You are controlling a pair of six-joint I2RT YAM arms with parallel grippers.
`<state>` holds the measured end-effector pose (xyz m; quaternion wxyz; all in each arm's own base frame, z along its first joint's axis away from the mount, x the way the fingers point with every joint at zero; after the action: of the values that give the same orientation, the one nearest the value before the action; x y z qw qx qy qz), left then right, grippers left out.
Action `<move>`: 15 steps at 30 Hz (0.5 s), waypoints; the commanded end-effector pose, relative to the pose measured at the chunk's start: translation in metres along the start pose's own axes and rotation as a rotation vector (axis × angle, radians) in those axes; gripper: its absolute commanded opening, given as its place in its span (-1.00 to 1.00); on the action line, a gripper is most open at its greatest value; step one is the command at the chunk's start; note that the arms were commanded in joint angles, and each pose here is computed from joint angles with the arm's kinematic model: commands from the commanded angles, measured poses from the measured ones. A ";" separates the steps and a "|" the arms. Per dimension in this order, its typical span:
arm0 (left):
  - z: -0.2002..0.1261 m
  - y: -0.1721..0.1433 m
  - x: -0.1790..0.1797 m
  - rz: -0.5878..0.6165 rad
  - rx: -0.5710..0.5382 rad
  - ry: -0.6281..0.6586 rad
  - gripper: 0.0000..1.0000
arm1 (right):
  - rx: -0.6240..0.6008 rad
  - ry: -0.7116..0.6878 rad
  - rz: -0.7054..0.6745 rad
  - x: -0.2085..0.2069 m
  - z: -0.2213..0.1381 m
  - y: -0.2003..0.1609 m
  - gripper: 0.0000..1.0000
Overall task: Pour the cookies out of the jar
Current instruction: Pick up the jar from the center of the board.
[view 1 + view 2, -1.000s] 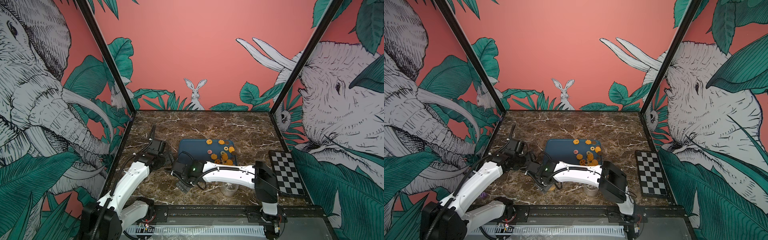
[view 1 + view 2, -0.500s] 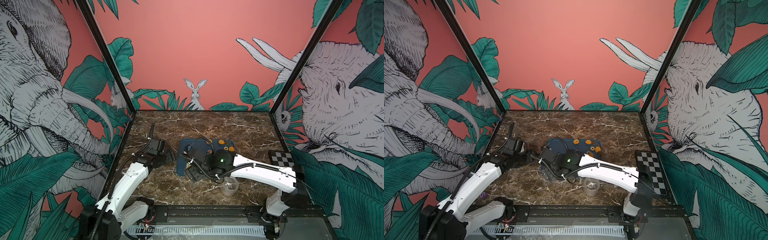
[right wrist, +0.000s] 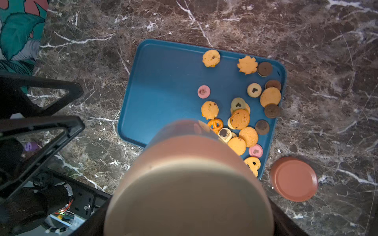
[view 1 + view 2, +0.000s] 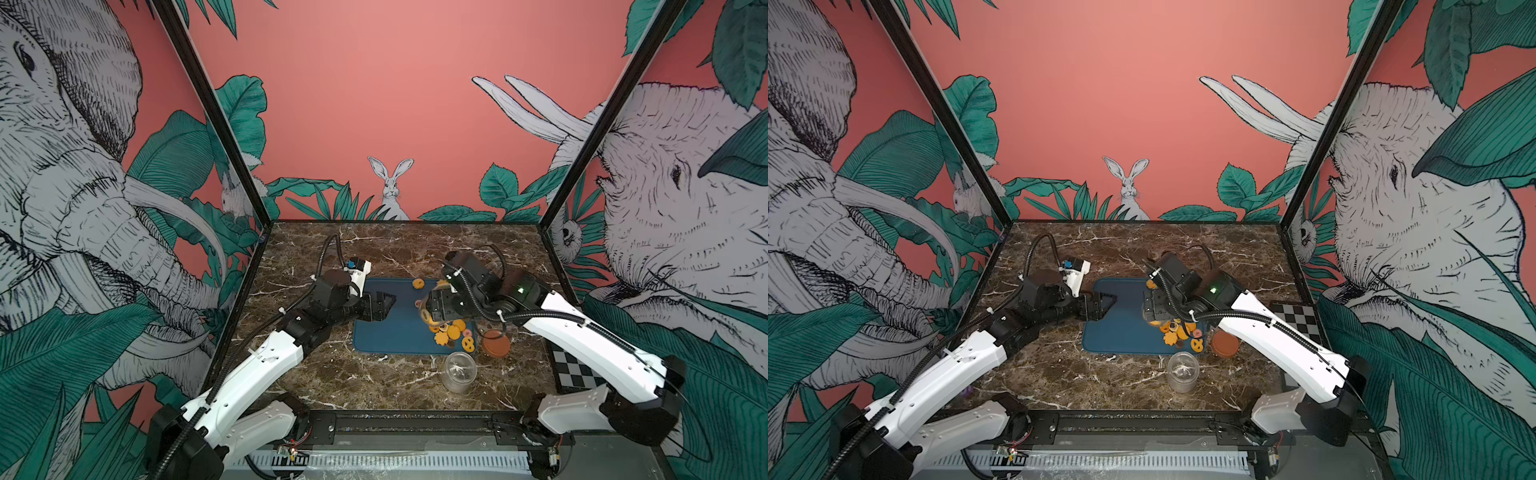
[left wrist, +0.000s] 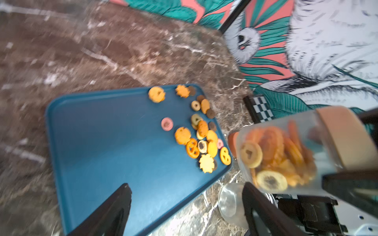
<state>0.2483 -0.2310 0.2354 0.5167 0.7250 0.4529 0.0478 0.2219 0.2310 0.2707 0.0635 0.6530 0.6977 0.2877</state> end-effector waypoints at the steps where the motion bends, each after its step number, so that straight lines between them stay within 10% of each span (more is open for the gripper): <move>1: -0.007 0.029 -0.037 0.181 -0.125 -0.126 0.97 | -0.055 0.125 0.071 0.010 -0.024 0.018 -1.00; 15: 0.001 -0.007 -0.104 0.450 -0.147 -0.376 0.98 | 0.010 0.384 0.120 0.039 -0.037 0.025 -1.00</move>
<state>0.1877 -0.3005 0.2627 0.5980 0.7720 0.2103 0.0477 0.2181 0.2350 0.2903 -0.0540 0.6598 0.6713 0.3335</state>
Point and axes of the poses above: each gripper's point midway between its finger pads, its own z axis out along the fingers, its own x axis along the line the jaws close on, y = z × x, the point moved 1 cm from there along -z, back along the fingers, and after that the axes turned 7 degrees about z, right-handed, at the moved point
